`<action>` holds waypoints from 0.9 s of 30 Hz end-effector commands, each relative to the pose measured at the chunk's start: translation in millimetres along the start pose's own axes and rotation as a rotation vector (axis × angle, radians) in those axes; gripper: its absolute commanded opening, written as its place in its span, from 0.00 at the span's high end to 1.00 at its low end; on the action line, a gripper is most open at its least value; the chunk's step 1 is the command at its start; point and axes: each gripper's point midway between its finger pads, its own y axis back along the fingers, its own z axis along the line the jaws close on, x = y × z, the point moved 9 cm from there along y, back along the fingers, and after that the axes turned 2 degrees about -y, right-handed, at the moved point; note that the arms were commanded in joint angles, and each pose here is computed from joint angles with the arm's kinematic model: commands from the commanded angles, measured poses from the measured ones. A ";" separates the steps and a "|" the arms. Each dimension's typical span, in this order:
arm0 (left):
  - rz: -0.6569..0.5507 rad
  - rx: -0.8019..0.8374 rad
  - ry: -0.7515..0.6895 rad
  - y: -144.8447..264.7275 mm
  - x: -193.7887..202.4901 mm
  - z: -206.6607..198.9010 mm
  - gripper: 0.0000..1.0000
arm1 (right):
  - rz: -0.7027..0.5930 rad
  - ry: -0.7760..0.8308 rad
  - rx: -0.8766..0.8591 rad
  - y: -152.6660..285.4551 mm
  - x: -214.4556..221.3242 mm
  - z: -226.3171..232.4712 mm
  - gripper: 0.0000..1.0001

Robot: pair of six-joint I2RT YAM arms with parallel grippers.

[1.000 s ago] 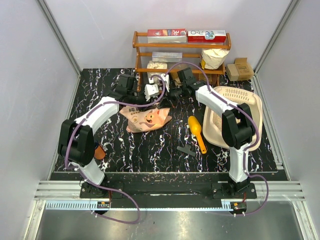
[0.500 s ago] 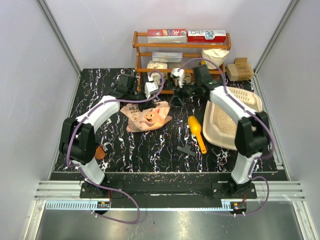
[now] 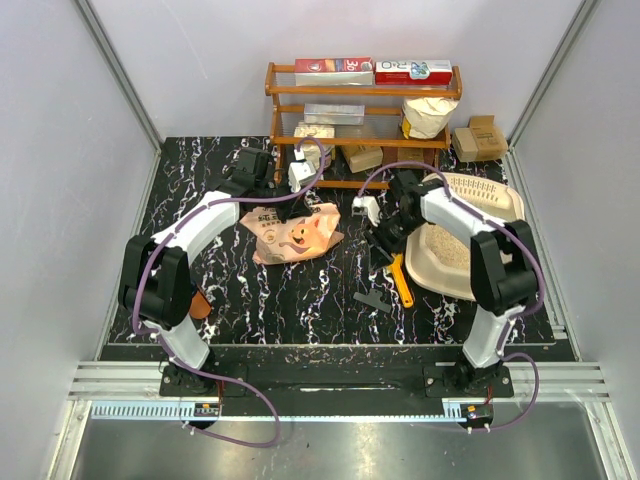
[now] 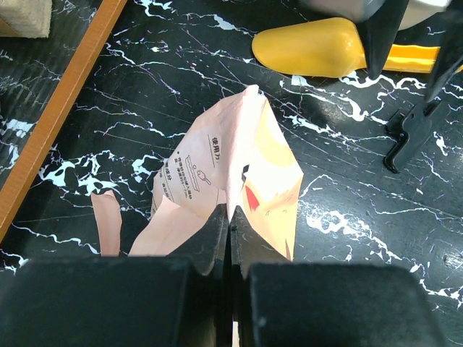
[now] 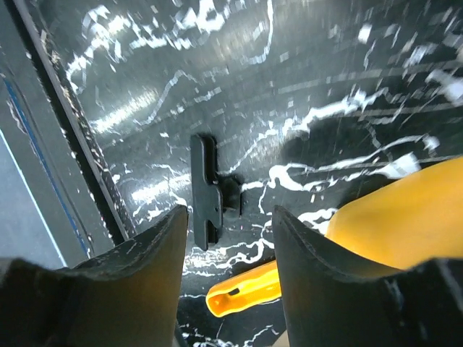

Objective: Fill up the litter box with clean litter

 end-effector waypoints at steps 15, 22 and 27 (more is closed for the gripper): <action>-0.075 -0.013 -0.037 9.0 -25.7 -1.4 1.00 | 0.284 -0.123 -0.114 -28.4 29.3 -8.1 0.50; -0.070 -0.021 -0.034 9.0 -26.6 0.2 1.00 | 0.347 -0.138 -0.151 -40.3 31.7 -5.6 0.58; -0.067 -0.021 -0.032 7.3 -26.7 2.5 1.00 | 0.361 -0.143 -0.178 -43.7 37.1 -1.1 0.62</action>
